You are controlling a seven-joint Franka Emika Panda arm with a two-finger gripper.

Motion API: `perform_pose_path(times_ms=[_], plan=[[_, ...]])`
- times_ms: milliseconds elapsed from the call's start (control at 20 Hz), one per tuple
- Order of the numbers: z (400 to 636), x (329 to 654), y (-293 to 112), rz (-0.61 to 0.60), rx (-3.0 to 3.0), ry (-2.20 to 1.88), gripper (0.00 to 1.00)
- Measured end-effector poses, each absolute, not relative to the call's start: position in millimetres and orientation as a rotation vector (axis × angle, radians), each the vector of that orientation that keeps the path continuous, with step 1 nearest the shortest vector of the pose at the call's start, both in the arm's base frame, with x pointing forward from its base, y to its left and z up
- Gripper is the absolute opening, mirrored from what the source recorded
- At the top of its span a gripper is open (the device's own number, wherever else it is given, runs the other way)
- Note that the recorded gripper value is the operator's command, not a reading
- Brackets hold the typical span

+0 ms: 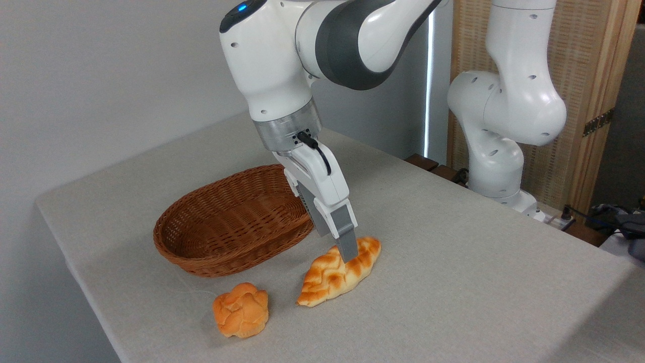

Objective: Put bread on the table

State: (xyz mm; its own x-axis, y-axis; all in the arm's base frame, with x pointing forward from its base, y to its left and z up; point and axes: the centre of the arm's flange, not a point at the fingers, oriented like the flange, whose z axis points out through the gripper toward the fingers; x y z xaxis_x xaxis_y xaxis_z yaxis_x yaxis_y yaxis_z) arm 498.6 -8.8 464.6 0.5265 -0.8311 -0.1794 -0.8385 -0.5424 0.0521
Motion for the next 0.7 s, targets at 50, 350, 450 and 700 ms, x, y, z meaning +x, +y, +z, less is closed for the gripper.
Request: perform_pose_path(times_ms=[50, 350, 450, 700], plan=[[466, 499, -9, 0.279, -2.708, 1.482, 1.00], [532, 508, -37, 0.095, -2.844, 1.430, 1.00], [569, 507, -54, 0.071, -2.873, 1.356, 1.00], [626, 537, -70, -0.040, -2.953, 1.110, 1.00]])
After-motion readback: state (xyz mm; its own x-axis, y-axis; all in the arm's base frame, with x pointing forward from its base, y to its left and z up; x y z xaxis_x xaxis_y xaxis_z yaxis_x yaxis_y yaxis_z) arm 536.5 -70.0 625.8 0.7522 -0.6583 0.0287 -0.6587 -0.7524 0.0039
